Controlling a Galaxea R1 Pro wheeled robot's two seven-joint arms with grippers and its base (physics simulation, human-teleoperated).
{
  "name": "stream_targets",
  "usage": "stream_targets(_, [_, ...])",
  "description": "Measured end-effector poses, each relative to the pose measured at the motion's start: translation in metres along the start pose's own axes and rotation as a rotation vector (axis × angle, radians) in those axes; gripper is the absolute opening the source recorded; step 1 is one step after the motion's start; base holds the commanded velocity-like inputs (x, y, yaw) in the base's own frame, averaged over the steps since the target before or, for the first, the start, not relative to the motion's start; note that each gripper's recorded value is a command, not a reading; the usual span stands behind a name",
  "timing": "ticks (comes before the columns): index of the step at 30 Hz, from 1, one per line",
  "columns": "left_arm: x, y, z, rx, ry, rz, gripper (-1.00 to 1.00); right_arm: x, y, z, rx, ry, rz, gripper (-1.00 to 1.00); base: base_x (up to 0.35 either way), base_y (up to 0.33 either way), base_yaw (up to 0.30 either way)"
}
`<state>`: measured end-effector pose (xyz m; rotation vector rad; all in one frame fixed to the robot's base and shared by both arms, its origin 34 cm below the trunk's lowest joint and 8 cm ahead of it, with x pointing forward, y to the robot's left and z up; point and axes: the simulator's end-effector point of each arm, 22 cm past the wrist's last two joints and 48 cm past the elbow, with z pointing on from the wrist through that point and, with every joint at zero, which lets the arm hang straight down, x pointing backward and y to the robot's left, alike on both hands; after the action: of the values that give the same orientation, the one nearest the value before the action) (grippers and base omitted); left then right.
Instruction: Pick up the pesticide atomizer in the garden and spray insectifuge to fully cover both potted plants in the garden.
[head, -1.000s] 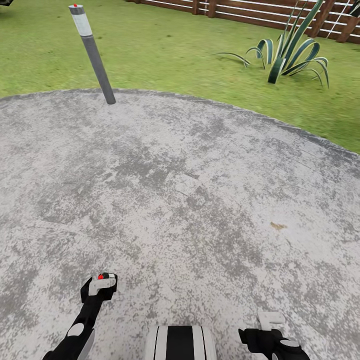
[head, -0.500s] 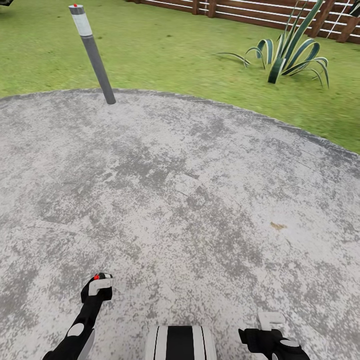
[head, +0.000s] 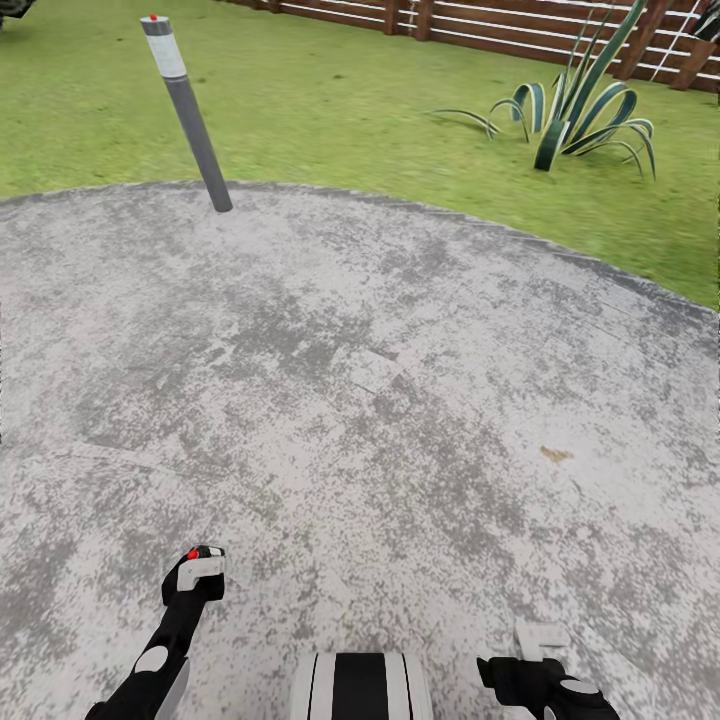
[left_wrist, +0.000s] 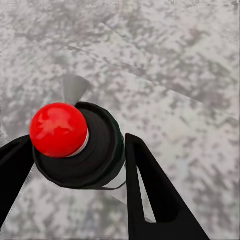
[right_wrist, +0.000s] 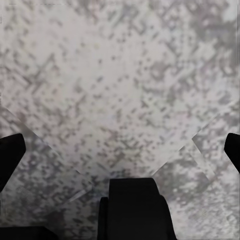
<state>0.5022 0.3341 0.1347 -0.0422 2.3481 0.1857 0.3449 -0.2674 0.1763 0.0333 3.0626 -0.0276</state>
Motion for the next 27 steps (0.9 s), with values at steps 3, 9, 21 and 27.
stream_targets(3, [-0.007, 0.0, -0.001, 0.0, -0.012, -0.002, -1.0, -0.004, 0.0, -0.003, 0.0, -0.012, 0.0, 1.0, 0.0, 0.0, 0.0])
stream_targets(9, [-0.021, 0.001, -0.002, -0.001, -0.036, -0.005, -1.0, -0.012, 0.0, -0.01, 0.0, -0.037, 0.0, 1.0, 0.0, 0.0, 0.0])
stream_targets(21, [-0.076, 0.006, -0.003, -0.008, -0.142, -0.01, -1.0, -0.031, 0.0, -0.024, -0.001, -0.095, 0.0, 1.0, 0.0, 0.0, 0.0])
stream_targets(27, [-0.098, 0.007, -0.003, -0.01, -0.154, -0.014, -1.0, -0.062, -0.012, -0.046, 0.02, -0.182, 0.017, 1.0, 0.0, 0.0, 0.0])
